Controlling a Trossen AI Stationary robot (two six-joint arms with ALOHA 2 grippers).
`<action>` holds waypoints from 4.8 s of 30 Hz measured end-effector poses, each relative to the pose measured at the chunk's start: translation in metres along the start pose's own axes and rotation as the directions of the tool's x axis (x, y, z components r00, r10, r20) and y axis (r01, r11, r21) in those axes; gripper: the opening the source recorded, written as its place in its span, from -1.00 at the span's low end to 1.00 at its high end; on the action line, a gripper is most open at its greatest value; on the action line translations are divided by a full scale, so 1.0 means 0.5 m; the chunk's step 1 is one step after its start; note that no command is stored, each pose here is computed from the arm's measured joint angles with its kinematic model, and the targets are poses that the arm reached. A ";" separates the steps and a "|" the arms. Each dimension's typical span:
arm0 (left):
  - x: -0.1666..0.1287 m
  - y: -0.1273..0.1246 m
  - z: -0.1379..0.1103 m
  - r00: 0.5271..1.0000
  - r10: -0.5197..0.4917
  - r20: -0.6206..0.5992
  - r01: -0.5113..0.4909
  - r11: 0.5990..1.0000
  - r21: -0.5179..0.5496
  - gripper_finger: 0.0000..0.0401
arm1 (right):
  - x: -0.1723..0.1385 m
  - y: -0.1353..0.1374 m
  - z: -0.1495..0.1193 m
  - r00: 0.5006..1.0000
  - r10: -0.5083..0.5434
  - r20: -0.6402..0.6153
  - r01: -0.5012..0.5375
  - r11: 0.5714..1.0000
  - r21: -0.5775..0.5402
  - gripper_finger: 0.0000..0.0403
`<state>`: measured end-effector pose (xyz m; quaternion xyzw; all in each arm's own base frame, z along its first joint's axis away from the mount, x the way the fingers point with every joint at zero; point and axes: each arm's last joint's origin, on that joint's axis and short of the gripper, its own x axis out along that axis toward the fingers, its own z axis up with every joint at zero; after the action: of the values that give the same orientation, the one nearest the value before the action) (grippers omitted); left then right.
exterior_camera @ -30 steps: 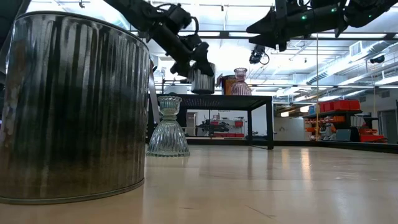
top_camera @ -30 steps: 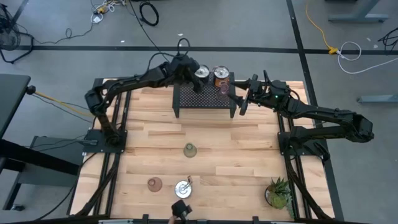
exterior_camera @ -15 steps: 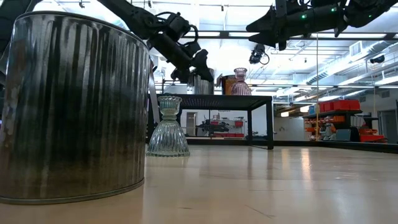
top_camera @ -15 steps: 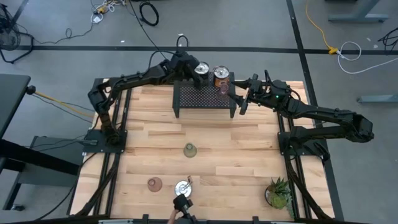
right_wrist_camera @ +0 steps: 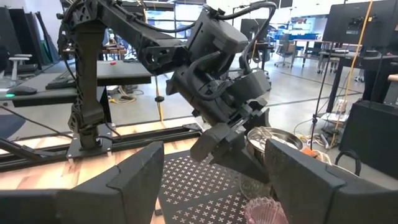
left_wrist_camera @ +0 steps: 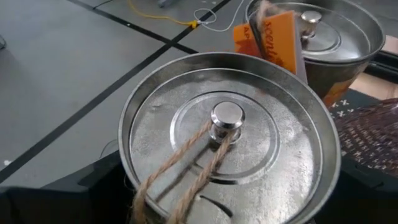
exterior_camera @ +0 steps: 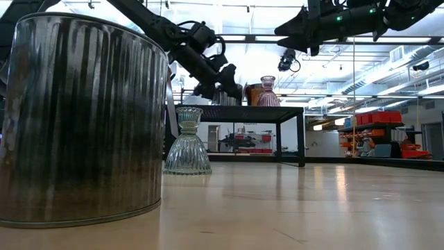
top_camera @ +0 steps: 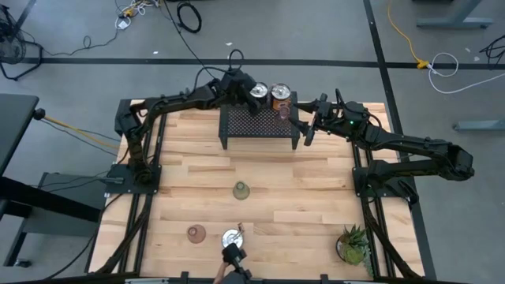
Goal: Pick & Place candle stick holders
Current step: Put the top silver scented candle on the shelf aligned with the other scented candles, then put the green candle holder on the shelf aligned with the other candle holders
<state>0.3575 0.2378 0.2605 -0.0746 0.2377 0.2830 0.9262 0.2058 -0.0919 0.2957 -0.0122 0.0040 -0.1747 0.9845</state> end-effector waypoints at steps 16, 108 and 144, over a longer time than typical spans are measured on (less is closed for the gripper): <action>0.003 -0.018 -0.002 0.999 -0.044 0.001 0.044 0.999 0.002 0.91 | 0.000 -0.001 0.000 1.000 -0.010 -0.002 0.010 1.000 -0.009 0.39; -0.024 -0.024 0.051 0.976 -0.044 0.212 0.038 0.999 0.033 0.99 | 0.000 -0.001 -0.003 1.000 -0.010 -0.015 0.010 1.000 -0.020 0.39; -0.358 -0.350 -0.039 0.903 -0.365 -0.227 0.422 0.855 0.301 0.99 | -0.006 0.099 -0.006 0.930 0.367 -0.032 -0.364 0.929 0.075 0.39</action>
<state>0.3177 0.0002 0.3304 0.0181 0.3372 0.0343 0.9406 0.2202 -0.0444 0.2914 0.0261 0.0228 0.0112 0.9993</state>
